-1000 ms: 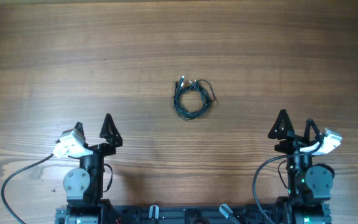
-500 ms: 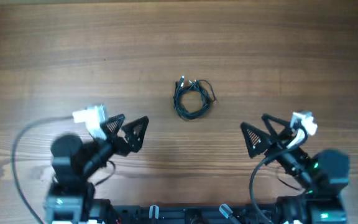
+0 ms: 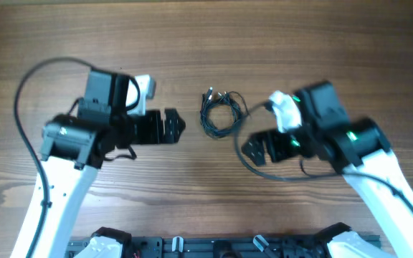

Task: Untangle cables
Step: 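Grasp the black cable bundle with the right gripper and lift it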

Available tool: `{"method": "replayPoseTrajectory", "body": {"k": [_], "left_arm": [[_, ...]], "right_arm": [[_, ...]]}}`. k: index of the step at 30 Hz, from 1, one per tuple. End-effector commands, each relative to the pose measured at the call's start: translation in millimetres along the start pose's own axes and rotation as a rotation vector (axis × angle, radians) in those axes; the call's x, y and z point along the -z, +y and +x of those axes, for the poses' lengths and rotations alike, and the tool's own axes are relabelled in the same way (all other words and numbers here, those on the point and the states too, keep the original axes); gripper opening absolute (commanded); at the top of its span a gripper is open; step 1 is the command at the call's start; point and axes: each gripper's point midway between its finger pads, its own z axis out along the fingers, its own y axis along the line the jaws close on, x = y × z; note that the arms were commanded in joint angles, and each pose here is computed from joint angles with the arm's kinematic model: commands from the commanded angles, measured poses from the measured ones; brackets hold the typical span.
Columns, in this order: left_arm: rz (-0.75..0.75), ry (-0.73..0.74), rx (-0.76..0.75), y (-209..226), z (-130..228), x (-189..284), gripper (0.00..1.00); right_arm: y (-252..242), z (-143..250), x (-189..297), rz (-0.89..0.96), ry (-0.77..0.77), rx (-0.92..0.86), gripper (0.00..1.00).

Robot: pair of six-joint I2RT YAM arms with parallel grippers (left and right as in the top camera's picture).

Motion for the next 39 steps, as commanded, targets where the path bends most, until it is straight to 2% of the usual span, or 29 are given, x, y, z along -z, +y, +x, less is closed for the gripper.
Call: {"method": "replayPoseTrajectory", "body": {"k": [1,3,5,8,12,14,15,19,21,23,25,28,29,31,33,36,39], "left_arm": [[-0.169,-0.135,-0.046,15,-32,32,1.00],[-0.275,-0.155,-0.022,35,-31,41,1.00],[-0.393,-0.196,0.152,70,-32,55,1.00],[-0.304,-0.171,0.319,89,-31,58,1.00],[-0.363,-0.092,0.475,124,-8,65,1.00],[-0.371,-0.064,0.479,126,0,67,1.00],[-0.371,-0.058,0.471,126,1,66,1.00],[-0.364,-0.057,0.451,122,-2,63,1.00],[-0.358,-0.054,0.436,119,-3,60,1.00],[-0.345,-0.050,0.418,114,-4,56,1.00],[-0.270,-0.024,0.415,100,-2,52,1.00],[-0.254,-0.017,0.416,97,-1,51,1.00],[-0.253,-0.016,0.417,97,-1,51,1.00],[-0.253,-0.017,0.416,97,-1,51,1.00],[-0.250,-0.016,0.417,96,-1,51,1.00],[-0.241,-0.002,0.421,94,2,50,1.00],[-0.244,0.014,0.427,94,6,51,1.00]], "right_arm": [[-48,-45,7,0.404,-0.050,0.029,1.00],[-52,-55,-7,0.408,-0.053,0.029,1.00],[-34,-71,-29,0.291,-0.071,0.057,1.00],[-21,-99,-54,0.197,-0.139,-0.002,1.00],[-36,-106,-92,0.211,-0.151,-0.419,0.93],[-43,-99,-111,0.228,-0.115,-0.533,0.93],[-47,-93,-122,0.243,-0.086,-0.571,0.90],[-62,-65,-152,0.316,0.040,-0.606,0.82],[-71,-61,-153,0.371,0.026,-0.669,0.76],[-82,-54,-154,0.431,-0.010,-0.814,0.77],[-87,-42,-161,0.447,-0.023,-0.933,0.77],[-93,-35,-177,0.426,-0.045,-0.924,0.74],[-95,-31,-183,0.420,-0.051,-0.923,0.67],[-98,-23,-188,0.423,-0.049,-0.918,0.62],[-98,-27,-189,0.412,-0.055,-0.887,0.52],[-97,-31,-190,0.402,-0.063,-0.854,0.27],[-95,-45,-192,0.371,-0.089,-0.743,0.04]]}}
